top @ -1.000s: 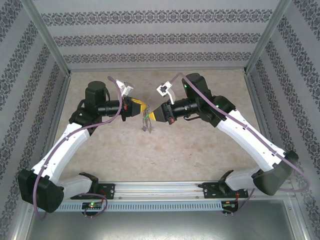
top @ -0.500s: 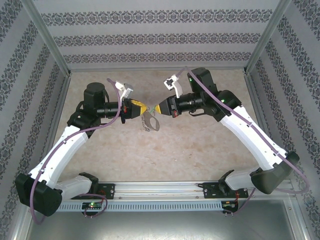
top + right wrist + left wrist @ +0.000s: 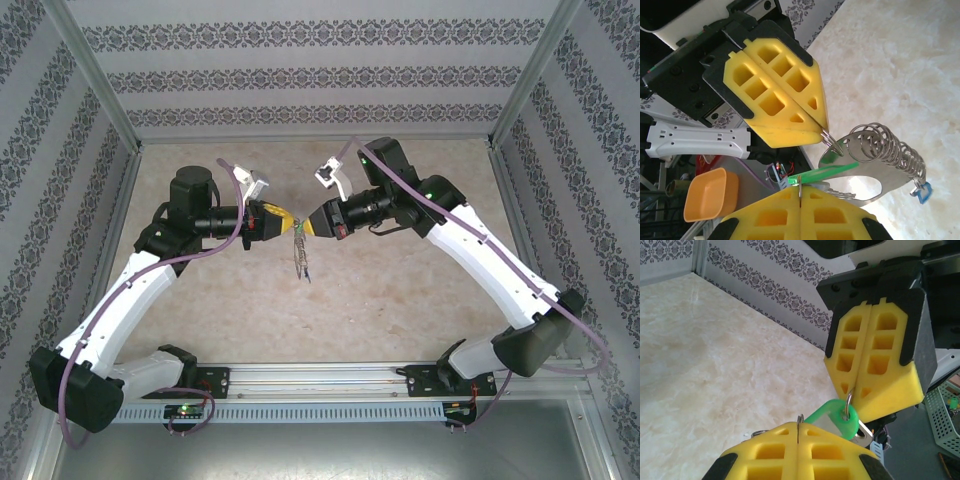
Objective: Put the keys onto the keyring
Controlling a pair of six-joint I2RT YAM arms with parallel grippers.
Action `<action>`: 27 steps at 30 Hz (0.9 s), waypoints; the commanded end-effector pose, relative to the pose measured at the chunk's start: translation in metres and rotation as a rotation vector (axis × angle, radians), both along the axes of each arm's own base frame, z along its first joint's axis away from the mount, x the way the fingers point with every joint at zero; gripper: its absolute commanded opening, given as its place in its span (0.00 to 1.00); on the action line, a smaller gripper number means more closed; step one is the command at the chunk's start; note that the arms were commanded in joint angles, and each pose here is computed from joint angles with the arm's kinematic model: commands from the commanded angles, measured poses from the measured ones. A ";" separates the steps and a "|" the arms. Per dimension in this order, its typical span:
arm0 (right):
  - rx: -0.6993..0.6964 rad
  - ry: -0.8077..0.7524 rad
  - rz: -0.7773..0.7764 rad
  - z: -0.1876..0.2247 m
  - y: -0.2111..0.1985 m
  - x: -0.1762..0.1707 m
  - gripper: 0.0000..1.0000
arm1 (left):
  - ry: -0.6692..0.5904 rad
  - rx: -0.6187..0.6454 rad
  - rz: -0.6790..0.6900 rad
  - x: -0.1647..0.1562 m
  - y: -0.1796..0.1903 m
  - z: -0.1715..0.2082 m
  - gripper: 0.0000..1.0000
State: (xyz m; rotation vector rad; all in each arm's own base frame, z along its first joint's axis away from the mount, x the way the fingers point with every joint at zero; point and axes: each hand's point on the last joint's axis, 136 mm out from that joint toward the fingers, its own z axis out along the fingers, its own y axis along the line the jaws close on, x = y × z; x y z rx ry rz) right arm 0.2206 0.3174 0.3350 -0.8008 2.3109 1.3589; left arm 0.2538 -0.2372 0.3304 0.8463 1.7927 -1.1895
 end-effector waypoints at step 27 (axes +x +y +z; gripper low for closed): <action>-0.034 0.060 0.010 -0.006 0.014 0.011 0.00 | -0.071 0.026 -0.051 -0.018 -0.007 0.013 0.00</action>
